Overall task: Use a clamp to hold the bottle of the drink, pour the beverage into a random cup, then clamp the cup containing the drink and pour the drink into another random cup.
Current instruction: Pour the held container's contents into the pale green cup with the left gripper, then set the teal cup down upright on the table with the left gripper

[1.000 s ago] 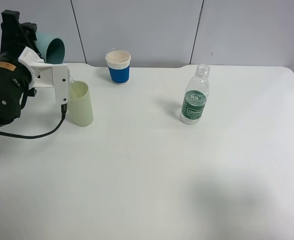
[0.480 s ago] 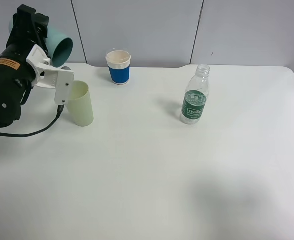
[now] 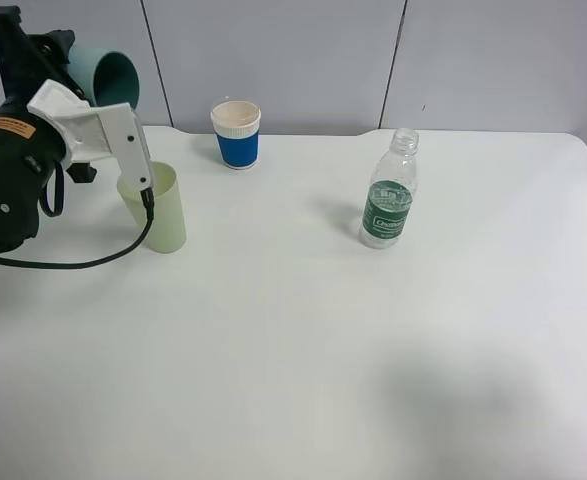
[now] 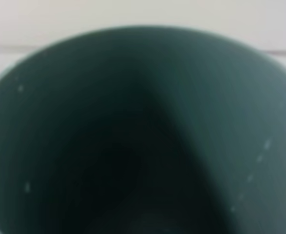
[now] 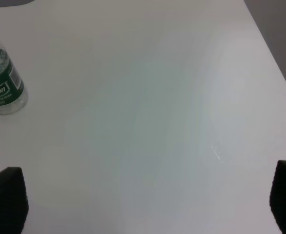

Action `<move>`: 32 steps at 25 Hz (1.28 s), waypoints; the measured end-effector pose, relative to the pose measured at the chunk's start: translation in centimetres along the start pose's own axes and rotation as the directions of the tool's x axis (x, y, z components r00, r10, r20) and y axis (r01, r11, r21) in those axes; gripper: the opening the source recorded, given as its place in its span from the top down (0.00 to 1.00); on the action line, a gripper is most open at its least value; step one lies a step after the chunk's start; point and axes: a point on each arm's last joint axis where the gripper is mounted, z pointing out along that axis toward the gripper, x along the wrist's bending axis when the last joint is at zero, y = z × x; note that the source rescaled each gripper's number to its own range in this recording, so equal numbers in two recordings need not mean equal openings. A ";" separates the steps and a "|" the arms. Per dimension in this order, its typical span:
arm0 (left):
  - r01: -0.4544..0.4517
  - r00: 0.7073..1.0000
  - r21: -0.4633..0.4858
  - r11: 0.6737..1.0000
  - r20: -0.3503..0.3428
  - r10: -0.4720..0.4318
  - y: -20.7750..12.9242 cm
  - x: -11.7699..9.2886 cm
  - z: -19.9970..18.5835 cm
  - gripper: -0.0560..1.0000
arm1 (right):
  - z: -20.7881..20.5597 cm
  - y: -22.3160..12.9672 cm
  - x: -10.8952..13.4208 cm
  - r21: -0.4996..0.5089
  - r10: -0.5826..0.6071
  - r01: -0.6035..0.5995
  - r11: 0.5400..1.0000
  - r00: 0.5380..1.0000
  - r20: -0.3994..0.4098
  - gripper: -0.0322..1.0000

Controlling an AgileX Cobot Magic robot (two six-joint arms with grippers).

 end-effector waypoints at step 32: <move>0.910 0.262 0.075 0.408 0.658 -0.706 10.0 -1.0 -7.4 0.94 | 0.0 0.0 0.0 0.000 0.000 0.000 1.000 1.000 0.000 0.00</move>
